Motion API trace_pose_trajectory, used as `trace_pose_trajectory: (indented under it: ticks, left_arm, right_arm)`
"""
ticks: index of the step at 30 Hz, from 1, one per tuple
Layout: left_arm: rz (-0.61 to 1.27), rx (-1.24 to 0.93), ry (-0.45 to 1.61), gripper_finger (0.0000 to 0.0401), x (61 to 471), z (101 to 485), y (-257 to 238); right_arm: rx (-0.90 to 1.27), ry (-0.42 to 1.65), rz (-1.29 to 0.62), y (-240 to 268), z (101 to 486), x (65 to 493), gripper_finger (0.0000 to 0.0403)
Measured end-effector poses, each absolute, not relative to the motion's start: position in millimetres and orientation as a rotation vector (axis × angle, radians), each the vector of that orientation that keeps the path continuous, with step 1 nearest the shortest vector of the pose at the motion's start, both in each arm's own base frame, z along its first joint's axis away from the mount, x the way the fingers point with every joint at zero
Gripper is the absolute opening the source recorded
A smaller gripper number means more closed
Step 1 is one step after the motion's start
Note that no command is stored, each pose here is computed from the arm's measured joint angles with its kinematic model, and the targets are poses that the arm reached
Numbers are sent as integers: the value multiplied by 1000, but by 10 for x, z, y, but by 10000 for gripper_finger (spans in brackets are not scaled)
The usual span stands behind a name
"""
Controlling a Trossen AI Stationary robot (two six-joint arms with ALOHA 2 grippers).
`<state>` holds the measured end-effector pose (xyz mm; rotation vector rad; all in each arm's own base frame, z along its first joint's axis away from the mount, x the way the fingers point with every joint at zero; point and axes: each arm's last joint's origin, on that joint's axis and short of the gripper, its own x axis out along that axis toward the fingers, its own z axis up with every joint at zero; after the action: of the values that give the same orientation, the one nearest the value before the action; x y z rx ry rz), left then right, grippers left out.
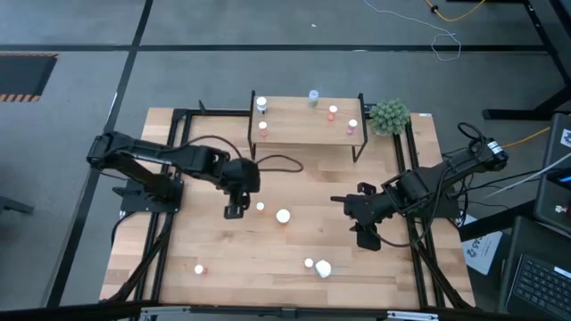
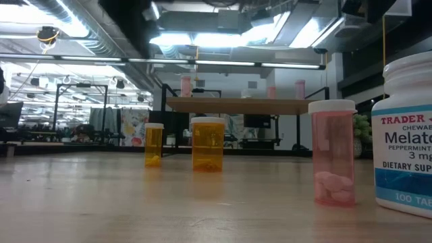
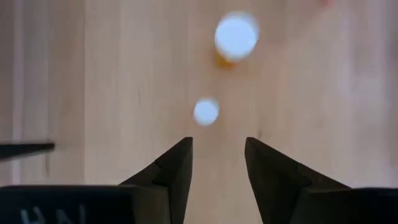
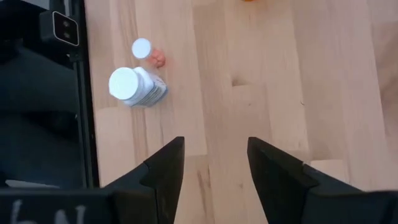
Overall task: Pick and place medicine bottles onto shelf by color
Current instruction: Put the left orange pill bottle on the shelf
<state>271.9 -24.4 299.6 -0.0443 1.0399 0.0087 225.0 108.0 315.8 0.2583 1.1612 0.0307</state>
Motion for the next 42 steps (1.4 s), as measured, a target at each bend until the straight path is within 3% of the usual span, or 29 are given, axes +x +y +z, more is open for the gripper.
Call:
trace_pose_trajectory:
  ticks: [15,29,42]
  left_arm:
    - [99,-57,1123,148,3082,2419,-267]
    - [75,-51,1127,214,3205,2252,-408]
    - [108,-45,1142,218,3264,2152,-378]
  right_arm:
    - [241,1133,23,1093,3165,2262,179]
    - [242,1131,24,1093,3167,2263,179]
    - [243,1131,27,1094,3167,2263,179]
